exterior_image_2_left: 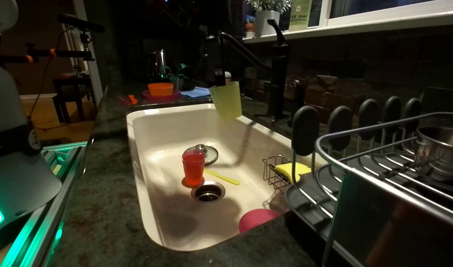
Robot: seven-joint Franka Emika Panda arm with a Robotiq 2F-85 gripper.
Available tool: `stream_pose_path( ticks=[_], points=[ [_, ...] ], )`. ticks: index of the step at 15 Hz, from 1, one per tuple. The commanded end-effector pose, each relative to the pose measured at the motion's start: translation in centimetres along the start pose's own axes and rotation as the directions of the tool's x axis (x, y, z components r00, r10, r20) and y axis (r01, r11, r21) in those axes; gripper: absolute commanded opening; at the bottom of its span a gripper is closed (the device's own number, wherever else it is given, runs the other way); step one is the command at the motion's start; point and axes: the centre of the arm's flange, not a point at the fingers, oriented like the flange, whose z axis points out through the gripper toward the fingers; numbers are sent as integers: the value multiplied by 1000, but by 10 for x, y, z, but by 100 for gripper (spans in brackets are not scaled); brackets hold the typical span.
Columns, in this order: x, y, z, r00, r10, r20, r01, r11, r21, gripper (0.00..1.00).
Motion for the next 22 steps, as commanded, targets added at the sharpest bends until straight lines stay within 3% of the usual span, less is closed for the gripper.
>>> stream_pose_path(
  ticks=[1, 2, 3, 13, 18, 22],
  points=[
    [12, 29, -32, 998, 46, -46, -49, 997, -61, 1],
    [16, 36, -36, 995, 82, -58, -86, 994, -67, 1],
    [14, 24, -23, 999, 41, -34, -42, 999, -34, 1],
    [16, 25, -24, 999, 41, -34, -42, 999, -35, 4],
    [50, 54, -33, 976, 144, -162, -152, 988, -38, 1],
    [87, 89, -58, 936, 222, -273, -243, 969, -44, 1]
  ],
)
